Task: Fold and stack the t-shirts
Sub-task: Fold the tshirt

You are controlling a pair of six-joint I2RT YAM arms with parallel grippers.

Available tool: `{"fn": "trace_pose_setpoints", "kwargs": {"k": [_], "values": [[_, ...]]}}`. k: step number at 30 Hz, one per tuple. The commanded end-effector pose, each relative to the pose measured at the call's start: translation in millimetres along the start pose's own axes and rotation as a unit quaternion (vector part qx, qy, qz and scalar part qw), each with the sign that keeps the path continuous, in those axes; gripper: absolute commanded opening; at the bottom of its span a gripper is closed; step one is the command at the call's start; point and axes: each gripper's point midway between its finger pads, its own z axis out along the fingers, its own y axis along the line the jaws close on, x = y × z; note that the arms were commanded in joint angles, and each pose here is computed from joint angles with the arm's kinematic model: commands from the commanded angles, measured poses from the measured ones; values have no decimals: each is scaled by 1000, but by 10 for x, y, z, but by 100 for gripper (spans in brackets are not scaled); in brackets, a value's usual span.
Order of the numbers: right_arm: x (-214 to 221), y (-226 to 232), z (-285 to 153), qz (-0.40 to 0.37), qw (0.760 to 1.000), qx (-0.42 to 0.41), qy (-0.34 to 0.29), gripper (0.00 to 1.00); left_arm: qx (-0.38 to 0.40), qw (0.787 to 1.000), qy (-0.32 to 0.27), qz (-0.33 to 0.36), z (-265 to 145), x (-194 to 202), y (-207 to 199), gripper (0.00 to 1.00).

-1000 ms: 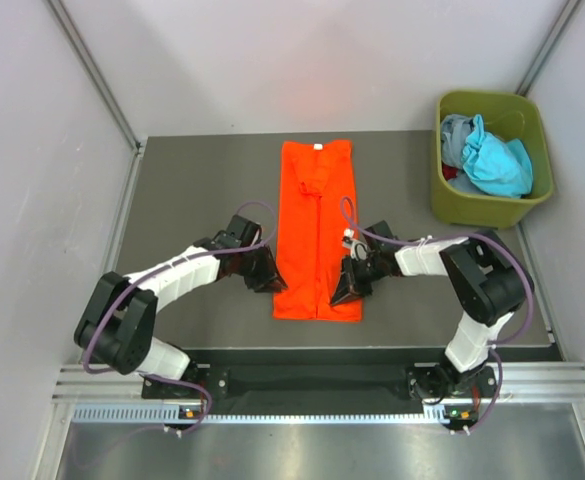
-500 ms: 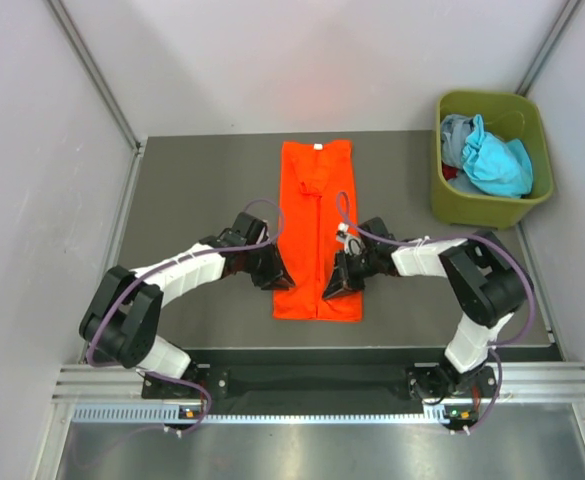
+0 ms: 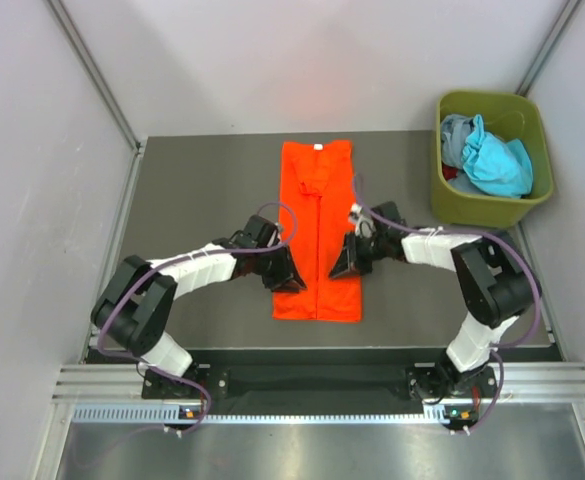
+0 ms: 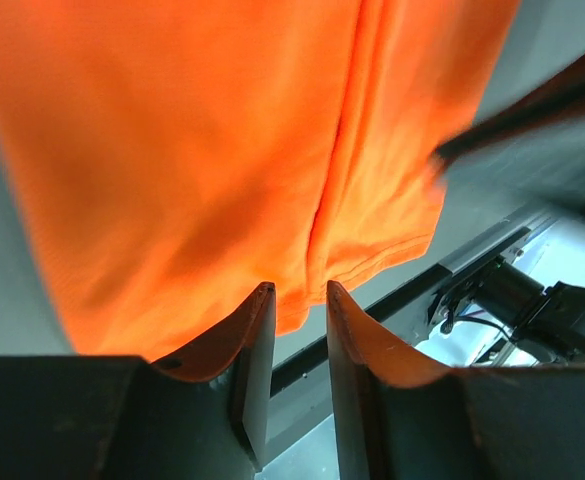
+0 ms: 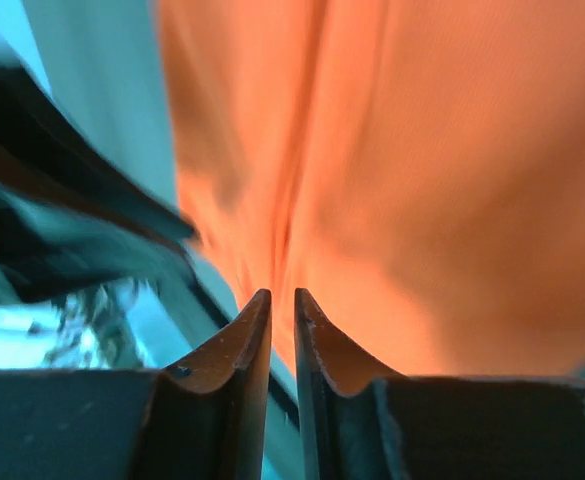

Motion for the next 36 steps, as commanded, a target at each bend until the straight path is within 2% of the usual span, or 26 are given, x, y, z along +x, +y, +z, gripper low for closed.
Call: {"fn": "trace_pose_setpoints", "kwargs": {"k": [1,3,6,7,8,12,15,18,20,21,24,33,36], "values": [[-924,156,-365,-62,991,18,-119,18,60,997,-30,45,53,-199,-406,33],[-1417,168,-450,-72,983,24,-165,18,72,996,-35,50,90,-251,-489,35],[-1932,85,-416,-84,974,43,-206,17,96,993,-41,51,142,-308,-616,36],[-2243,237,-520,-105,965,37,-238,13,108,991,-46,60,155,-329,-693,36],[-2375,110,-426,-99,964,46,-241,11,114,990,-48,64,162,-340,-749,36],[-3189,236,-530,-119,935,38,-333,8,124,988,-47,74,231,-268,-808,35],[-3597,234,-509,-116,916,17,-383,6,132,987,-46,80,272,-148,-814,36],[-3909,255,-448,-107,899,-12,-425,4,135,986,-39,90,340,2,-804,36],[-4032,74,-290,-80,899,-15,-430,2,133,986,-33,94,386,85,-770,36],[-4158,172,-347,-84,892,-24,-444,1,132,986,-32,93,393,97,-756,36],[-4331,70,-289,-70,883,-26,-464,1,129,987,-28,96,412,136,-706,36],[-4586,-494,-186,6,867,-9,-499,1,119,988,-4,102,421,284,-539,36],[-4647,-729,-90,39,870,0,-491,2,119,987,3,103,431,317,-511,36]]}}
